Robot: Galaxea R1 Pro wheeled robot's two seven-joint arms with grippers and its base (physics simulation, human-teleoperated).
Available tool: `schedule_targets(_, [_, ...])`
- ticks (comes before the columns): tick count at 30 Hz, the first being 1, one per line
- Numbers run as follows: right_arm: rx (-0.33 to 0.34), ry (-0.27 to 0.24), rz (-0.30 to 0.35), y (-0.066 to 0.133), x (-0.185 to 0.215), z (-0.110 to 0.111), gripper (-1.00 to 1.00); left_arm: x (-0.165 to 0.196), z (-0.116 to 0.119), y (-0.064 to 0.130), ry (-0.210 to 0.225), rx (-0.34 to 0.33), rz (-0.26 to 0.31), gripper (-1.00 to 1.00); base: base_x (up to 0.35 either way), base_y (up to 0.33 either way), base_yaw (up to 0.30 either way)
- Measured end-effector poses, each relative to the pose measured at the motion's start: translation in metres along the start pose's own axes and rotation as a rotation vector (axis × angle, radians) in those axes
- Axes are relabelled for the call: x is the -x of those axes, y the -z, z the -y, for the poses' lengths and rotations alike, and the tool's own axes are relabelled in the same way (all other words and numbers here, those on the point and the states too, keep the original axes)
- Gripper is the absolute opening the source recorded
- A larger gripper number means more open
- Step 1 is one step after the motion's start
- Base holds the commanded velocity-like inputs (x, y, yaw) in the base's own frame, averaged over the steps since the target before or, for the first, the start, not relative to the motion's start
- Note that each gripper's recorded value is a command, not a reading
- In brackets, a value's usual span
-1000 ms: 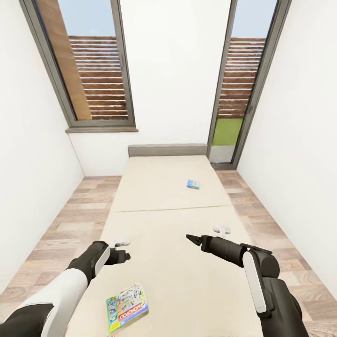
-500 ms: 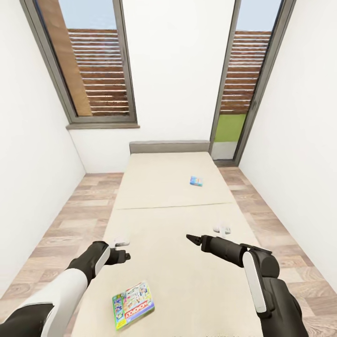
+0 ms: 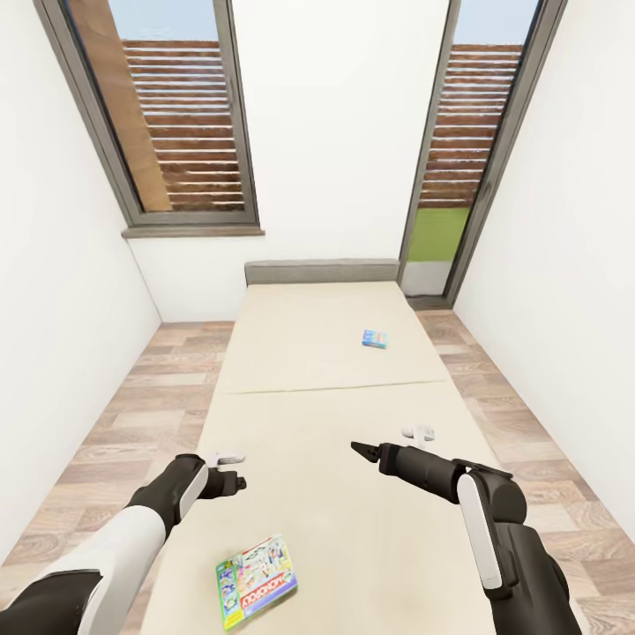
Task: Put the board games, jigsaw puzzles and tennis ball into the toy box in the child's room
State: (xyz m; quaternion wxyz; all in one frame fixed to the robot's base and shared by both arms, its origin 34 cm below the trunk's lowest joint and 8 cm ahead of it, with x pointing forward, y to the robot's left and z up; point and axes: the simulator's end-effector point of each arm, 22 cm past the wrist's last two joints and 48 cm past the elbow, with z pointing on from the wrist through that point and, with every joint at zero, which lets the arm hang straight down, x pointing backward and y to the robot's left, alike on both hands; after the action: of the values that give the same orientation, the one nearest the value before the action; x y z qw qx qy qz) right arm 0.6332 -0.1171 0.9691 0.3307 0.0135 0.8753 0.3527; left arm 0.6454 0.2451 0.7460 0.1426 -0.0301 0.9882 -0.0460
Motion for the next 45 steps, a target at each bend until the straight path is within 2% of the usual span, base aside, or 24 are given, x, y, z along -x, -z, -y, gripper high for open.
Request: schedule_targets(45, [-0.019, -0.044, -0.054, -0.018, -0.025, 0.023, 1.0, -0.031, -0.001, -0.032, 0.001, 0.001, -0.075, 1.0, 0.003, 0.002, 0.0])
